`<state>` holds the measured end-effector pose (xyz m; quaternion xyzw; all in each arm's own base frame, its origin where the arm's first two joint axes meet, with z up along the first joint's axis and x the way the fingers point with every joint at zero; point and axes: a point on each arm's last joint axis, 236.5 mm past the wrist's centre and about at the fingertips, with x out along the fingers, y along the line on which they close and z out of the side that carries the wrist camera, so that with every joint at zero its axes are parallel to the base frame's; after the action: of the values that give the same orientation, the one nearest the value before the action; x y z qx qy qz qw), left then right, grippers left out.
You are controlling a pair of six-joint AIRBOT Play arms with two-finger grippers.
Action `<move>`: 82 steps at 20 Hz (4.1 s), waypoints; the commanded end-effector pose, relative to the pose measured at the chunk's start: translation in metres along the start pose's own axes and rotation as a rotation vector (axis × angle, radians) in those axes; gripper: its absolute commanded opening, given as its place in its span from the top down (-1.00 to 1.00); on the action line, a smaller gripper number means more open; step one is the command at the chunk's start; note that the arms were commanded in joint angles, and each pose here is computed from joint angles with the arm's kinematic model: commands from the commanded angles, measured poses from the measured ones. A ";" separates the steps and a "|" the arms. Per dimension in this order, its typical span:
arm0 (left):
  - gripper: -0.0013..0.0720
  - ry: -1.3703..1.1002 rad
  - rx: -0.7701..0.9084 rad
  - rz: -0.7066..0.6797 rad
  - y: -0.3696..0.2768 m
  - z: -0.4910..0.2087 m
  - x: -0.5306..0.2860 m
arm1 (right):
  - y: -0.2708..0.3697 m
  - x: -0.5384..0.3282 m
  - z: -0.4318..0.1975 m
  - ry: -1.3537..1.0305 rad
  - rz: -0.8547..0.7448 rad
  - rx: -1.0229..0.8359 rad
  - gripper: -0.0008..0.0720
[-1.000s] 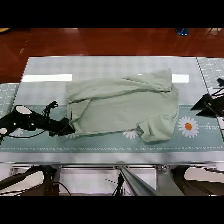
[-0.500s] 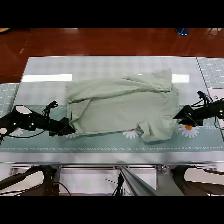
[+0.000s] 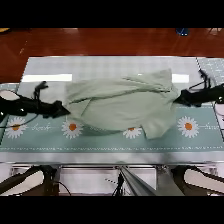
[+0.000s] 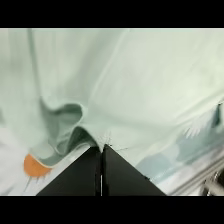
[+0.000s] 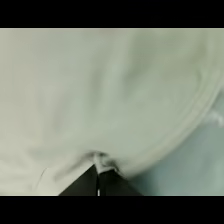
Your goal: Fold the shirts.
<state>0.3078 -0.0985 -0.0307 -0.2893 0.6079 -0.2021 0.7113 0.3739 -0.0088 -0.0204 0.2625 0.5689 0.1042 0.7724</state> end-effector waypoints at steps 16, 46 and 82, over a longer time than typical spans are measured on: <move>0.91 -0.391 -0.037 0.036 0.005 0.166 -0.005 | 0.044 0.031 0.206 -0.617 -0.005 0.040 0.88; -0.44 0.029 0.119 -0.067 -0.024 0.092 0.022 | -0.059 0.072 0.135 -0.081 0.051 0.188 -0.69; 0.90 -0.022 0.146 -0.336 -0.218 0.048 0.131 | 0.186 -0.064 0.069 -0.166 -0.044 -0.510 0.88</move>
<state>0.3999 -0.3160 0.0233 -0.3407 0.5260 -0.3601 0.6911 0.4588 0.0796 0.1268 0.0758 0.4716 0.1875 0.8583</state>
